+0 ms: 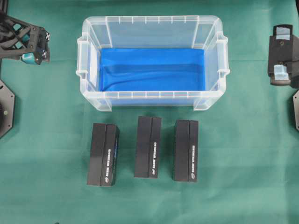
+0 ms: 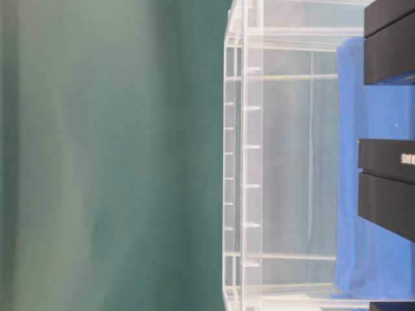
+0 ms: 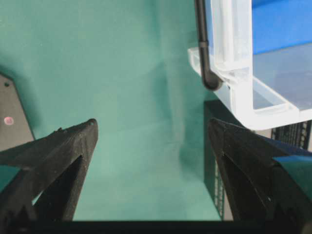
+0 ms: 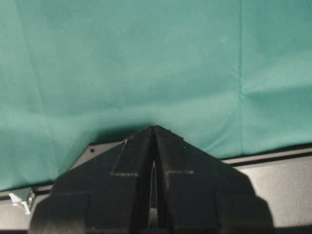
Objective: Take the box out of the case with the left arm.
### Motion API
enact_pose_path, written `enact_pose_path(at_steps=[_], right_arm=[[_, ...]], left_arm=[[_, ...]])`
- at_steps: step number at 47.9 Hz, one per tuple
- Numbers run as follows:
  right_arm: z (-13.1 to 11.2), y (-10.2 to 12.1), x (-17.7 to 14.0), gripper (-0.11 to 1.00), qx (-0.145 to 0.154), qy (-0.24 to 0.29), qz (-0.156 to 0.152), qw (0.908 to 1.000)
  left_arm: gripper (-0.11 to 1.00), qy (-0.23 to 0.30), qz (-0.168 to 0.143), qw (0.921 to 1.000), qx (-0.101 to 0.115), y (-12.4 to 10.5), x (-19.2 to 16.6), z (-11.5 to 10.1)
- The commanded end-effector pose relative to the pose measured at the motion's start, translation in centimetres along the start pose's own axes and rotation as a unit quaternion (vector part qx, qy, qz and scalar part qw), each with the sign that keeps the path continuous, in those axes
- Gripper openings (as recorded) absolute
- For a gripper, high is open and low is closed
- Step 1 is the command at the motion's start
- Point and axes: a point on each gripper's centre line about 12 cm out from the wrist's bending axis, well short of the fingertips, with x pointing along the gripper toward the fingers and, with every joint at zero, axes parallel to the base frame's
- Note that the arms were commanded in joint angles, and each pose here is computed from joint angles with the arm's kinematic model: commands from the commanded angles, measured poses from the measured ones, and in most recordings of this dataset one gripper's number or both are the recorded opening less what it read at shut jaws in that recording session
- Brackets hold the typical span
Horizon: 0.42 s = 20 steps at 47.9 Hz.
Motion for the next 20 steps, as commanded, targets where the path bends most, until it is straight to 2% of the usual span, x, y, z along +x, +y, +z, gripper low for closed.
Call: enact_pose_path(at_steps=[1,20], right_arm=[[0.13,0.00,-0.39,0.02,0.001,-0.007,0.001,1.0000],[0.10,0.00,-0.35,0.02,0.001,-0.006,0.001,1.0000]], left_arm=[[0.92,-0.006,-0.013,0.9999,-0.003,-0.31,-0.76,0.25],[0.92,-0.006,-0.014,0.9999,-0.003,-0.33,-0.81,0.26]])
